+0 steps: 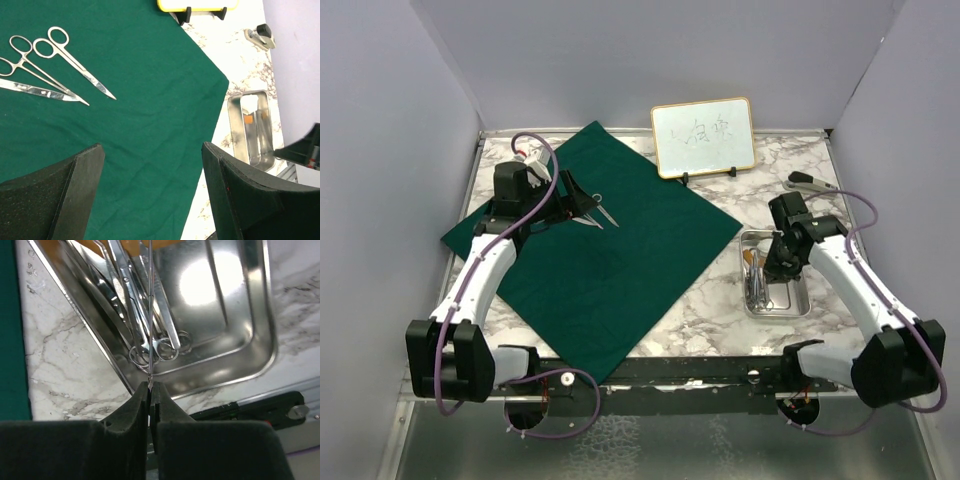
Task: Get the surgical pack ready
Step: Place the medical item in the container.
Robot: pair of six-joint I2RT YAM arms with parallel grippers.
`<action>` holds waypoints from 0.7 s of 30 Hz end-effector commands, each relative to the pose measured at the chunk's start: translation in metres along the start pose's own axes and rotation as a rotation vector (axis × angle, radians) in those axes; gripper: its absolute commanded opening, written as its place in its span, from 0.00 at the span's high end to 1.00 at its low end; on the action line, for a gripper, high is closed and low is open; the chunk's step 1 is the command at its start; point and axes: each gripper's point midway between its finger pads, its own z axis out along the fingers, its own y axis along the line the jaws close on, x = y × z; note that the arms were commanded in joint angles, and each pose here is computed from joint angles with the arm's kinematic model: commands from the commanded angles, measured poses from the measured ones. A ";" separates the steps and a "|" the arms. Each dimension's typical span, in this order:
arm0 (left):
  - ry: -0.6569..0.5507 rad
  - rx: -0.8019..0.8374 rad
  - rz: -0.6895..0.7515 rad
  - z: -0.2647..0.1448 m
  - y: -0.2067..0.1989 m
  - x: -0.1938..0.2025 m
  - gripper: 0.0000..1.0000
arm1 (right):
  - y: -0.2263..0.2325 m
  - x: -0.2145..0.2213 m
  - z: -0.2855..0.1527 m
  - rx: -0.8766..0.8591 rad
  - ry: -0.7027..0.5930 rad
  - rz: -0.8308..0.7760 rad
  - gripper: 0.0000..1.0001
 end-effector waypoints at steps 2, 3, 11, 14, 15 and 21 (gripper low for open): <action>-0.028 0.062 0.042 -0.008 -0.017 -0.006 0.19 | 0.032 -0.002 0.026 -0.186 0.053 -0.062 0.93; -0.030 0.064 0.043 -0.008 -0.017 -0.006 0.19 | 0.032 -0.002 0.026 -0.190 0.055 -0.053 0.92; -0.029 0.056 0.039 -0.007 -0.014 -0.006 0.19 | 0.013 0.005 0.044 -0.104 0.128 0.000 0.88; -0.033 0.047 0.035 -0.008 -0.011 -0.007 0.19 | 0.000 -0.001 0.042 -0.026 0.095 0.023 0.77; -0.034 0.044 0.032 -0.008 -0.009 -0.007 0.19 | -0.004 -0.006 0.041 0.003 0.076 0.030 0.76; -0.035 -0.001 0.031 -0.006 0.001 -0.007 0.19 | -0.011 -0.038 0.009 0.039 -0.058 0.060 0.74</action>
